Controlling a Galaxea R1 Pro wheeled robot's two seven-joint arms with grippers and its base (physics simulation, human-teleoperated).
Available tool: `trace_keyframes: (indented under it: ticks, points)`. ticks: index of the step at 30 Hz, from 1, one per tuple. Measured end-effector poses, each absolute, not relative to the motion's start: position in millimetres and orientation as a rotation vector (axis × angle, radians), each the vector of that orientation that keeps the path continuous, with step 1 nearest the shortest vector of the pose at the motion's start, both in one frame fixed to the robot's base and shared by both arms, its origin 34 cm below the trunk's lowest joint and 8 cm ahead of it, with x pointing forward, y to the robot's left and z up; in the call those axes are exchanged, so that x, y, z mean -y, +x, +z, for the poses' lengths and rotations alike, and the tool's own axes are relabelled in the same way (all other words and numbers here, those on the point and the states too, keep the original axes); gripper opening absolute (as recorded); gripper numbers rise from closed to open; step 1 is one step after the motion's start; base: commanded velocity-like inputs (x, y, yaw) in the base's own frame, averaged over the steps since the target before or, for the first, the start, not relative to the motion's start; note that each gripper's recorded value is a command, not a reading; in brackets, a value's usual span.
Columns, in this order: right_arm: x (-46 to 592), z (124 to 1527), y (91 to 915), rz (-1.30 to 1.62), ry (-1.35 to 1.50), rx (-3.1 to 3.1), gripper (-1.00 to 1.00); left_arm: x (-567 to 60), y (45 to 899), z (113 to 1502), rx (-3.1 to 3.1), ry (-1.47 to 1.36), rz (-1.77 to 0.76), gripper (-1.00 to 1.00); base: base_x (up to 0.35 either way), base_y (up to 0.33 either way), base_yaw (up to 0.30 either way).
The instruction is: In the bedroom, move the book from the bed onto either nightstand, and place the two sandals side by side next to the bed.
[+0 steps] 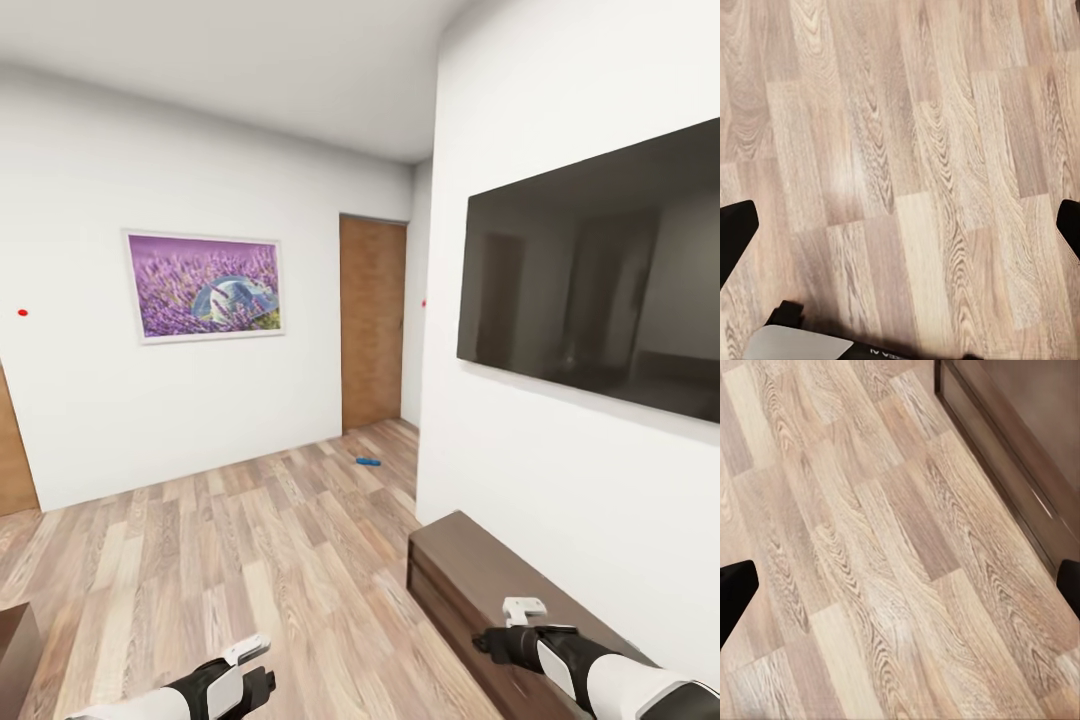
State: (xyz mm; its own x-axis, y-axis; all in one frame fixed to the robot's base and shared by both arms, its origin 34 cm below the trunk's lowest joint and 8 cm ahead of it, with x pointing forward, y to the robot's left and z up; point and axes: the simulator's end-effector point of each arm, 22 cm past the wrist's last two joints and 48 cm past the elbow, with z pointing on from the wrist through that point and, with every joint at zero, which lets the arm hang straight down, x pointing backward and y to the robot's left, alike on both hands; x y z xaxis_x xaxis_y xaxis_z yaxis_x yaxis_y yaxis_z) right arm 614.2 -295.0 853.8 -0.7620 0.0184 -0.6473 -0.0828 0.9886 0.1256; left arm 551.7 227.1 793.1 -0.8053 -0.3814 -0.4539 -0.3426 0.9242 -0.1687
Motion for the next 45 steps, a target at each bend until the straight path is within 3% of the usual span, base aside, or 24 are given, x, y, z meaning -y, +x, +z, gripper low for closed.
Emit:
trace_keyframes:
  ticks: [23, 45]
  points:
    - [294.9, 854.1, 614.5, 0.191, -0.045, -2.429, 1.00, -227.0, 551.8, 793.2, -2.588, -0.520, -0.107, 1.00, 0.343, 0.004, 0.000]
    - [294.8, 854.0, 614.5, 0.192, -0.045, -2.429, 1.00, -226.8, 551.6, 792.9, -2.589, -0.520, -0.107, 1.00, 0.302, 0.206, 0.000]
